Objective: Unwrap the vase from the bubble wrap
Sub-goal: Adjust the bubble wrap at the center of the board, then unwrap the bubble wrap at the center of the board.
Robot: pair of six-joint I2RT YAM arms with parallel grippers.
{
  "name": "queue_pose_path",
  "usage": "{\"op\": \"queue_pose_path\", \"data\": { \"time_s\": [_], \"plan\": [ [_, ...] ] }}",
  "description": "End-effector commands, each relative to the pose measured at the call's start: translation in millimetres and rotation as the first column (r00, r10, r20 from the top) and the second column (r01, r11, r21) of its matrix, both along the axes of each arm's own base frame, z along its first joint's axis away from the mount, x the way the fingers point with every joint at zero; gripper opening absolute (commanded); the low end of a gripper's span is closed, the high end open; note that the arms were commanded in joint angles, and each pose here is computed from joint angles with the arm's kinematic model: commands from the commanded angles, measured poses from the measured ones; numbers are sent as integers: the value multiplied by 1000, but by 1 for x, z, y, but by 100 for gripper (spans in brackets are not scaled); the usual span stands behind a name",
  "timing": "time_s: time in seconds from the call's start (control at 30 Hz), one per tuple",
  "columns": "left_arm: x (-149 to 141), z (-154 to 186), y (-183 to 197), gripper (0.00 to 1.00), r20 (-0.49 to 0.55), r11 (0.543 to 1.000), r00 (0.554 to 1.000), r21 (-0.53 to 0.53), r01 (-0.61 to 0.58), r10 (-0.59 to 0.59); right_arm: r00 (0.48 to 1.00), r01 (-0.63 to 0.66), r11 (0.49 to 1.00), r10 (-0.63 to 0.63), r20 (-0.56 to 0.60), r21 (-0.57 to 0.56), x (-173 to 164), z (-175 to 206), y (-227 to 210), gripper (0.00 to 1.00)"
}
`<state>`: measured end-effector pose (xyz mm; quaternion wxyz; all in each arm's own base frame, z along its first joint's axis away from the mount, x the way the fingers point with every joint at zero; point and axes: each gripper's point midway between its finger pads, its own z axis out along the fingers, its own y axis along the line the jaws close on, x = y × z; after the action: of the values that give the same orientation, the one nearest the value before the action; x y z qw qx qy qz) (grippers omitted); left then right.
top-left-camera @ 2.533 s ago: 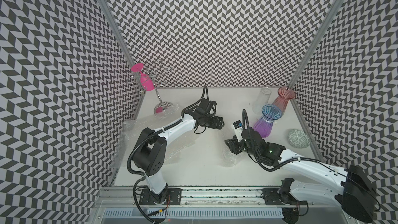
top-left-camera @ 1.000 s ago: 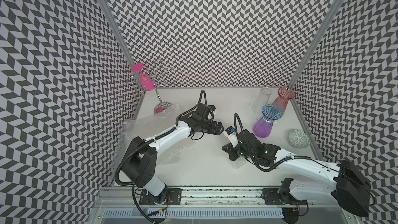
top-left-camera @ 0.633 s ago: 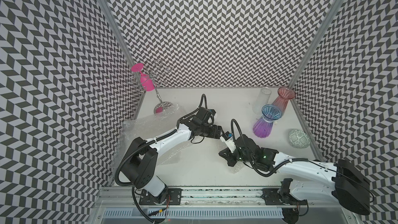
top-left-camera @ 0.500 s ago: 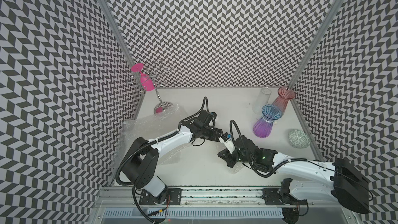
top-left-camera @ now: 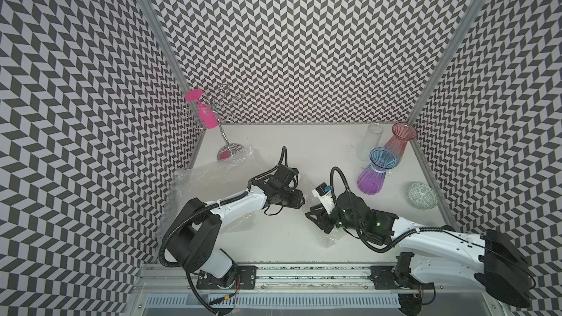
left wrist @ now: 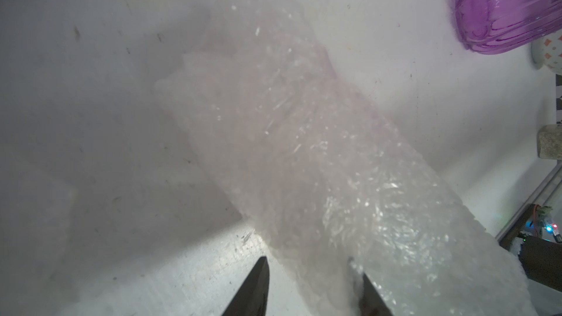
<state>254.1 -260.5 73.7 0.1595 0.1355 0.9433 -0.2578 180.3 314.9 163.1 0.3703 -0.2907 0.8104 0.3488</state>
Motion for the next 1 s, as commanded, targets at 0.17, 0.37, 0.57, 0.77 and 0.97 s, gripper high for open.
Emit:
{"op": "queue_pose_path", "data": {
  "time_s": [0.17, 0.37, 0.57, 0.77, 0.97],
  "plan": [
    [-9, -14, 18, 36, -10, 999, 999, 27, -32, 32, 977, 215, 975, -215, -2, -58, 48, 8, -24, 38],
    [-17, -20, 26, 36, -26, 999, 999, 23, -46, 47, 982, 172, 984, -175, -67, -54, 51, -12, -15, 41],
    [-20, -15, 29, 37, -28, 998, 998, 3, -58, 58, 981, 63, 986, -89, -175, -152, 44, -53, 3, 44],
    [-15, 8, 34, 43, 11, 997, 997, -15, -73, 73, 976, 43, 983, -79, -202, -177, 42, -72, 5, 43],
    [2, 29, 35, 67, 73, 995, 993, -35, -89, 92, 974, 30, 983, -70, -215, -182, 39, -78, 5, 42]
  ]
}}
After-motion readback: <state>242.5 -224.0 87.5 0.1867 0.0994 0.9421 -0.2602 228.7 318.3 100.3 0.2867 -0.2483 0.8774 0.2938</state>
